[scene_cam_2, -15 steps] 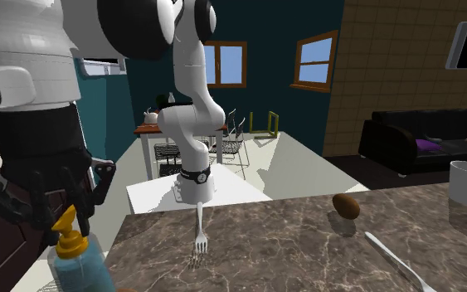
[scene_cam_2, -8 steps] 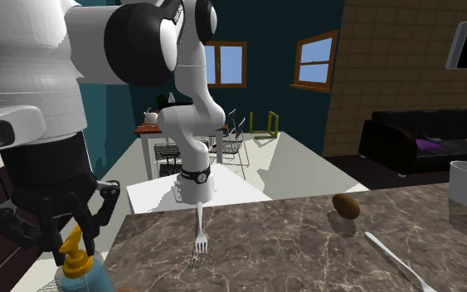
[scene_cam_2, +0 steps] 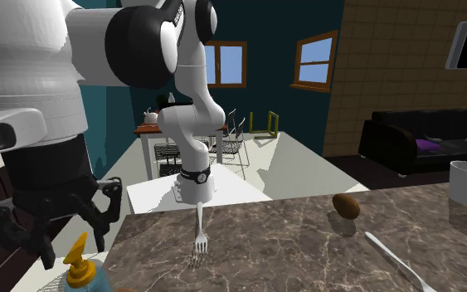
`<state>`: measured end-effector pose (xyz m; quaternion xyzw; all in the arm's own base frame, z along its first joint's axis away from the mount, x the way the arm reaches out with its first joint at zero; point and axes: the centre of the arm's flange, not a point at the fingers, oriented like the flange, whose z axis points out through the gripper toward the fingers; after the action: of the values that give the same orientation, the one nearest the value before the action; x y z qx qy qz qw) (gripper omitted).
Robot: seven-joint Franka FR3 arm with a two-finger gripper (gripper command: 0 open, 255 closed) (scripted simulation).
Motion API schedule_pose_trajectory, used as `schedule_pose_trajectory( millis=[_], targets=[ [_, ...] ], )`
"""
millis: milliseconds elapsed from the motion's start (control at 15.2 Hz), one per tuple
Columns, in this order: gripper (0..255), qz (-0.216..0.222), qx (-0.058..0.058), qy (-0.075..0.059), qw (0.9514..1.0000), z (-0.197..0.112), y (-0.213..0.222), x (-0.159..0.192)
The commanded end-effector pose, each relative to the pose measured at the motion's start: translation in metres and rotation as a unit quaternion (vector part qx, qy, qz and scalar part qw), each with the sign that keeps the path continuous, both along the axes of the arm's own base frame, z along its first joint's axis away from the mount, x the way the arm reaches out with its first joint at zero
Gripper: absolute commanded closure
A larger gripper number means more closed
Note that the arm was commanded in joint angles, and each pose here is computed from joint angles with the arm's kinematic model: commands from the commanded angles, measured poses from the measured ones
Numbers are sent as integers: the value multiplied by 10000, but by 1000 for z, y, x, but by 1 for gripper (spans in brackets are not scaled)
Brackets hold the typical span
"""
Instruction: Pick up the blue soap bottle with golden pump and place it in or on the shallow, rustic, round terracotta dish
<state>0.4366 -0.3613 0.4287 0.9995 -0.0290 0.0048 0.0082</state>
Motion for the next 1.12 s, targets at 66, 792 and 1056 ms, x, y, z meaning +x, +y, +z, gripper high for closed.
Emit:
schedule_pose_trajectory(
  millis=[66,792,1056],
  targets=[
    [0,0,0,-1,10000,0,0,0],
    [0,0,0,-1,10000,50,1,0],
    [0,0,0,-1,10000,50,1,0]
  ],
)
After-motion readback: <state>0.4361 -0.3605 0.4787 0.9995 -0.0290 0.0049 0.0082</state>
